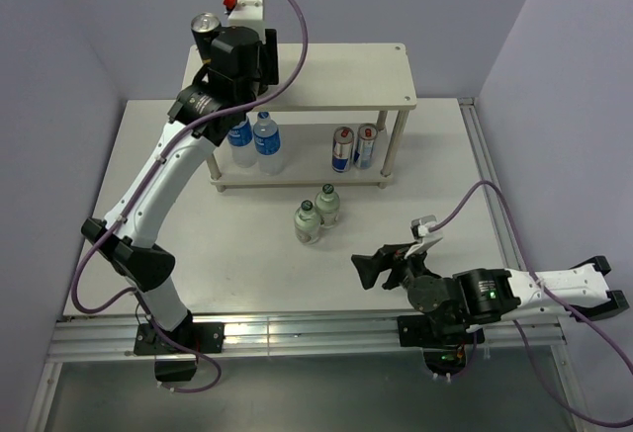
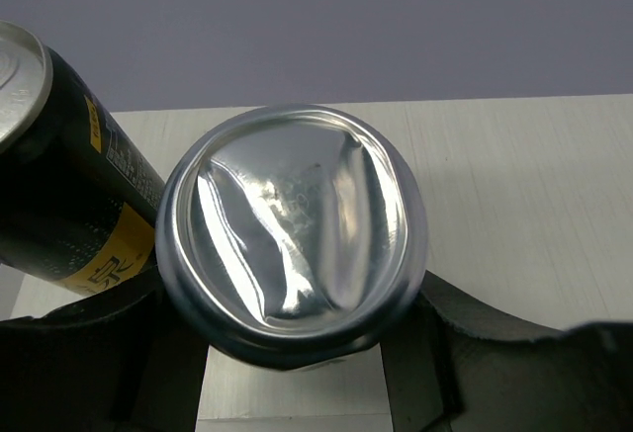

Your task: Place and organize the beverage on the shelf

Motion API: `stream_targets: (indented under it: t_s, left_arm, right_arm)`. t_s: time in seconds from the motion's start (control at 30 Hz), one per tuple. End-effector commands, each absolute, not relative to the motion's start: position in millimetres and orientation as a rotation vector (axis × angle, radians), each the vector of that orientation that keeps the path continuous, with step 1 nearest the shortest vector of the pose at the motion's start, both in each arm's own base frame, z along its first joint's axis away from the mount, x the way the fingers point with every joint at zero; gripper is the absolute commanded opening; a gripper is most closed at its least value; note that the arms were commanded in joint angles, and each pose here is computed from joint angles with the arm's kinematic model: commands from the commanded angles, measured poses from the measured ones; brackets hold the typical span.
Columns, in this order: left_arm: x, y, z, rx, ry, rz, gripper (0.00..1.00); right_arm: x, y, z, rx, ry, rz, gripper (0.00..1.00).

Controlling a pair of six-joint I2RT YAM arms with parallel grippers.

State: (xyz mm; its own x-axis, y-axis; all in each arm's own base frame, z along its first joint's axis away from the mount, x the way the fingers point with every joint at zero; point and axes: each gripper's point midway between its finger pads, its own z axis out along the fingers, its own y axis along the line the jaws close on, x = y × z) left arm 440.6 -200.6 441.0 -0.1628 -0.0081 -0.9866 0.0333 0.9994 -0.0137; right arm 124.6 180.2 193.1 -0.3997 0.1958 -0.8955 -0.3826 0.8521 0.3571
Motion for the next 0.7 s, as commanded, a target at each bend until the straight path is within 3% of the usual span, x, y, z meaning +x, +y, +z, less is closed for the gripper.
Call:
stream_targets:
  t_s: [0.0, 0.07, 0.1, 0.17, 0.43, 0.67]
  left_arm:
    - [440.1, -199.2, 467.0, -0.021, 1.648, -0.096, 0.16]
    - [440.1, -198.0, 462.1, -0.029, 1.653, -0.091, 0.28]
    - [439.3, -199.2, 460.3, -0.023, 1.656, -0.095, 0.46]
    - [439.1, -198.3, 457.4, -0.027, 1.656, -0.096, 0.63]
    - [435.4, -196.4, 452.1, -0.036, 1.668, -0.102, 0.84]
    - [426.6, -190.5, 450.9, -0.049, 1.667, -0.108, 0.85]
  right_arm:
    - [125.3, 179.1, 204.3, -0.093, 1.856, 0.682, 0.96]
    - [125.7, 179.1, 204.5, -0.087, 1.856, 0.682, 0.96]
    - [125.5, 179.0, 204.1, -0.092, 1.857, 0.679, 0.96]
    - [125.7, 180.0, 202.6, -0.098, 1.861, 0.664, 0.96]
    - [126.6, 179.0, 202.8, -0.088, 1.861, 0.656, 0.96]
    - [127.3, 177.4, 203.4, -0.078, 1.856, 0.662, 0.96]
